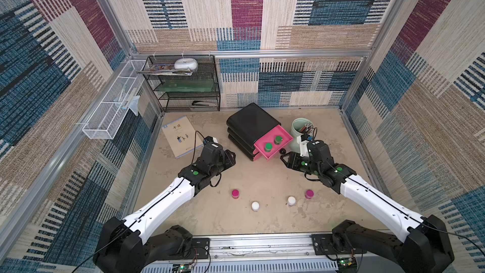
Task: Put the paint cans in the drawer according to color
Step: Close the drawer in the storage box.
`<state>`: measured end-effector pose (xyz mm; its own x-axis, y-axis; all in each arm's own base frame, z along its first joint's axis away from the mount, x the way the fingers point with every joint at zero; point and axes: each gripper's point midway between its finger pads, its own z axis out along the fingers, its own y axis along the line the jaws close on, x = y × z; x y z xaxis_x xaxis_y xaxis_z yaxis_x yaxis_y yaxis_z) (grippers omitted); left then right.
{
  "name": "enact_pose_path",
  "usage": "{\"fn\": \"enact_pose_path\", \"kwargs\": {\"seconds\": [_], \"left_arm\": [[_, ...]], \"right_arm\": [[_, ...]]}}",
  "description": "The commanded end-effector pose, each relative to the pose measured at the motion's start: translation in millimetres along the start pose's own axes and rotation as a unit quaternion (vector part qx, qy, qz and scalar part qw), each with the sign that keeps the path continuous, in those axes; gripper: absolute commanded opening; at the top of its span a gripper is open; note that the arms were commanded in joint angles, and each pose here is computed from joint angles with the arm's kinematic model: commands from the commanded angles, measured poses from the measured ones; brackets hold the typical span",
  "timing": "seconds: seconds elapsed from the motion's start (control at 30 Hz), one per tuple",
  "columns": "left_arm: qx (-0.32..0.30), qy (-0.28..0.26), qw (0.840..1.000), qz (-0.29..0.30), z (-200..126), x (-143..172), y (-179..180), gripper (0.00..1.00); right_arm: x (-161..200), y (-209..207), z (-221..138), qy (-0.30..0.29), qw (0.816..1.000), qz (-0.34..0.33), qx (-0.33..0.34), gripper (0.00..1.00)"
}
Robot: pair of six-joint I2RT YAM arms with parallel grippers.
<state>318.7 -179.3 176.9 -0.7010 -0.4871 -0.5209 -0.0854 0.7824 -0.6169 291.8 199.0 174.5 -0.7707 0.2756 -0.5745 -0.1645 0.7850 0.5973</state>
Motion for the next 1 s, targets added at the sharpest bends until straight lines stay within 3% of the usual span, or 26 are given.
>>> {"fn": "enact_pose_path", "kwargs": {"seconds": [0.0,0.23,0.5,0.97], "left_arm": [[0.032,-0.005,0.999,0.017,2,-4,-13,0.54],[0.046,0.005,0.999,0.027,2,3,-15,0.54],[0.066,0.007,0.997,0.025,4,8,-16,0.55],[0.086,-0.005,0.996,0.000,-7,16,-8,0.54]], "right_arm": [[-12,11,0,-0.038,0.999,-0.004,-0.035,0.49],[-5,-2,0,-0.058,0.997,-0.012,-0.039,0.45],[-15,-17,3,-0.074,0.996,-0.014,-0.044,0.48],[-23,-2,30,-0.051,0.993,-0.016,-0.104,0.41]]}}
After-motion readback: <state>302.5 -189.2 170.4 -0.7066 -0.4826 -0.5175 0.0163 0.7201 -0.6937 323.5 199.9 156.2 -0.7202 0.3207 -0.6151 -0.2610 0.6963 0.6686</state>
